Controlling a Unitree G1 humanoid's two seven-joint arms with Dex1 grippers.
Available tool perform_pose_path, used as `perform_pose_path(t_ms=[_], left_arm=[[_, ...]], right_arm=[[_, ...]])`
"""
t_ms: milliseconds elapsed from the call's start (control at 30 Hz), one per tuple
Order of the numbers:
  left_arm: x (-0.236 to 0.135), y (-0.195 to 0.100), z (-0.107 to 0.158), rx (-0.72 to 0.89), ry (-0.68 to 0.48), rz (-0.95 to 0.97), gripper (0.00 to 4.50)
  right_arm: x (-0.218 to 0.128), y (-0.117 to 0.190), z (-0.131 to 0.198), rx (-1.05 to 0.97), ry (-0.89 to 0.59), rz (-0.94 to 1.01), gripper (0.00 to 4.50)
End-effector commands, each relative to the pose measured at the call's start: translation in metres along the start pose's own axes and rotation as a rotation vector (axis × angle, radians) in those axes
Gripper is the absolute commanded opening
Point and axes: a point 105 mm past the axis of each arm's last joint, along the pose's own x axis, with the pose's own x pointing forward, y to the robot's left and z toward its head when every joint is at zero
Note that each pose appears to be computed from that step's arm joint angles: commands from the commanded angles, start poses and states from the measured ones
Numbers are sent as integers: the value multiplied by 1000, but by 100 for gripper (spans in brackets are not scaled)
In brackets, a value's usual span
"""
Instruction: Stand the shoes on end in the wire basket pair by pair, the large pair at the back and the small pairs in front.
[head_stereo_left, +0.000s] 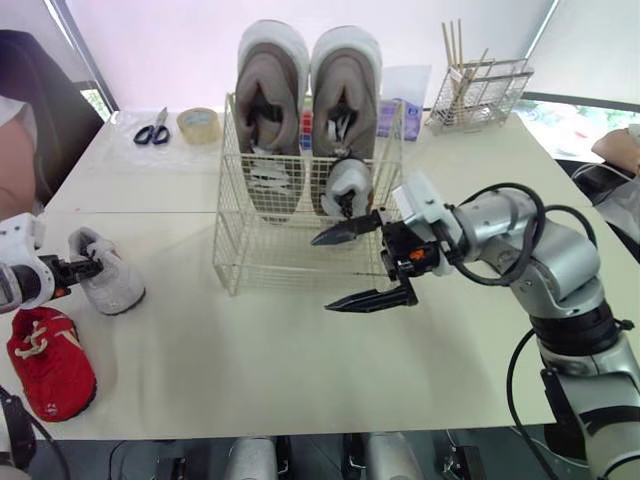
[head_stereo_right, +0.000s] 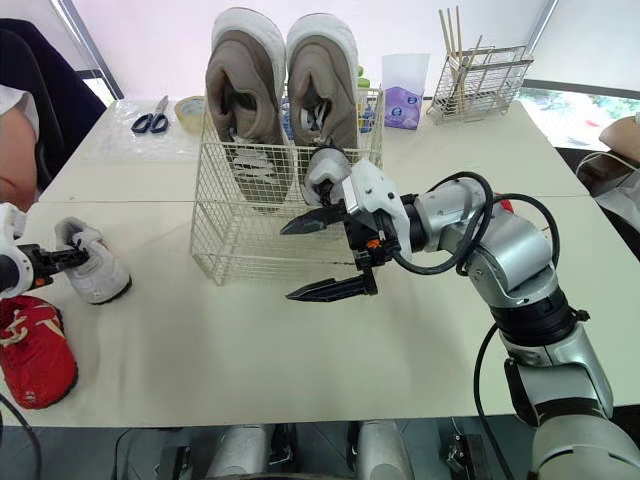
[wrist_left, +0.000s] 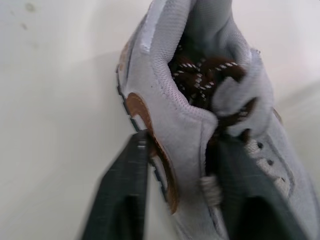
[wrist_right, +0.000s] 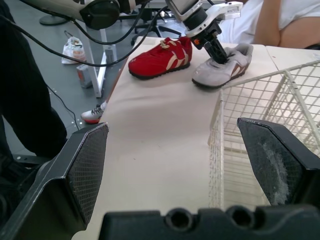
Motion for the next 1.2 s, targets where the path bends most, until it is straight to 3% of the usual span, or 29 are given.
perform_pose_path(t_ms=[33,200,300,400,600,667,800,1000,1067,1200], left_arm=[[-7,-6,27,-11,-122,-22,5],[-29,-18,73,-36,-332,-68,5],[-59,-33,108,10,-539,-113,5],[-110,-63,141,155,-858,-145,5],[-182,-152,133,358,-1202,-358,5],[-189,-187,116,422,-1227,-439,5],[-175,-228,86,455,-1189,-556,5],[-152,-262,63,442,-1208,-620,5],[-143,-270,57,497,-1228,-587,5],[-123,-272,53,461,-1292,-486,5]], right_arm=[[-4,-3,9,-49,-8,-31,450],[-9,-9,9,-56,-3,-69,450],[-18,-16,12,-61,-4,-108,450],[-35,-24,24,-45,-40,-168,450],[-84,-34,66,65,-252,-266,450],[-92,-25,75,116,-291,-222,450],[-89,-20,68,137,-210,-188,450],[-90,-27,63,160,-180,-199,450],[-92,-26,54,185,-140,-218,450],[-102,-13,28,291,-38,-270,450]])
